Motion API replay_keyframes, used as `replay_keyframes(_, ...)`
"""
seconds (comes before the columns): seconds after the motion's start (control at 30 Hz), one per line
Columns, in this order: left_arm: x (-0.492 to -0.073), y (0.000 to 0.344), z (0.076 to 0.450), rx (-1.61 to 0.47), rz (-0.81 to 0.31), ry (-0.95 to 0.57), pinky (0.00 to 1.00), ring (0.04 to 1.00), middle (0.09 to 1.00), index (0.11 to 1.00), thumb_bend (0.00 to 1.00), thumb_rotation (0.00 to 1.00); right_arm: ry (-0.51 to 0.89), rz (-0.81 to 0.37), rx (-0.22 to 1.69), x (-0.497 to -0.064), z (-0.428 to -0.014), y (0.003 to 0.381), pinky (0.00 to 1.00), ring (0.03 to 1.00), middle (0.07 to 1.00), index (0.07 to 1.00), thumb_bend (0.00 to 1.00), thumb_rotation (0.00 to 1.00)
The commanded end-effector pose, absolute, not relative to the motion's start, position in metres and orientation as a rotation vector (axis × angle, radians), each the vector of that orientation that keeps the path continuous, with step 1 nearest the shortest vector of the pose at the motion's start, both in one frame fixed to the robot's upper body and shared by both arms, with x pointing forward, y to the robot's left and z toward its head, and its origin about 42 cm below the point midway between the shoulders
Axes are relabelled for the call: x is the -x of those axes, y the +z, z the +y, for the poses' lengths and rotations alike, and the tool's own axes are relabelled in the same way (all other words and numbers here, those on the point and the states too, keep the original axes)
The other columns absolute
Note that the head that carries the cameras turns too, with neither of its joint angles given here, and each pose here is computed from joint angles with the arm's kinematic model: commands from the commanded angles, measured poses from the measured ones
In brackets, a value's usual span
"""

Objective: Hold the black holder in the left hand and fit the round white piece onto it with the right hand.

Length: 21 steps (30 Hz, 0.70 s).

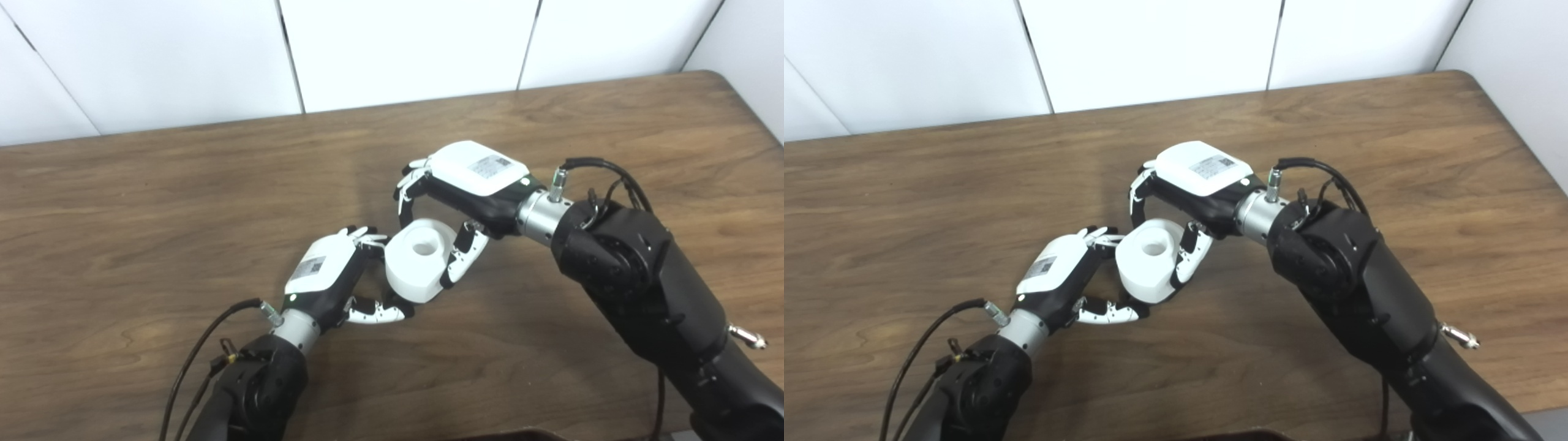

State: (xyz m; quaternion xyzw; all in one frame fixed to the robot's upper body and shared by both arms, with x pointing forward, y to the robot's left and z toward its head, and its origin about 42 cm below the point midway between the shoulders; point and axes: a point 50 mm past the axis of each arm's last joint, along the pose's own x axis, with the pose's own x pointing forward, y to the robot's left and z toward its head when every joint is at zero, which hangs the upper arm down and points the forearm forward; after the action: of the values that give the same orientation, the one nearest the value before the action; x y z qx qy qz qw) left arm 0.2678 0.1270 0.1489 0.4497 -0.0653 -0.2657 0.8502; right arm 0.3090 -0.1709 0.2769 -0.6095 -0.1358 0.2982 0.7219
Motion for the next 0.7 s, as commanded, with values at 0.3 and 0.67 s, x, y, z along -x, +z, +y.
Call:
replay_keyframes(0.3,-0.264,0.149,0.112,-0.924,-0.164,-0.641,0.99,0.932,0.834,0.488,0.51,0.06,0.726,-0.185,1.448,-0.314,-0.179,0.260,0.90,0.904,0.789,0.489,0.53,0.15)
replay_keyframes(0.67,-0.265,0.149,0.108,-0.925,-0.151,-0.641,0.99,0.930,0.833,0.488,0.51,0.06,0.792,-0.080,1.500,-0.322,-0.182,0.270,0.99,0.999,0.926,0.710,1.00,0.34)
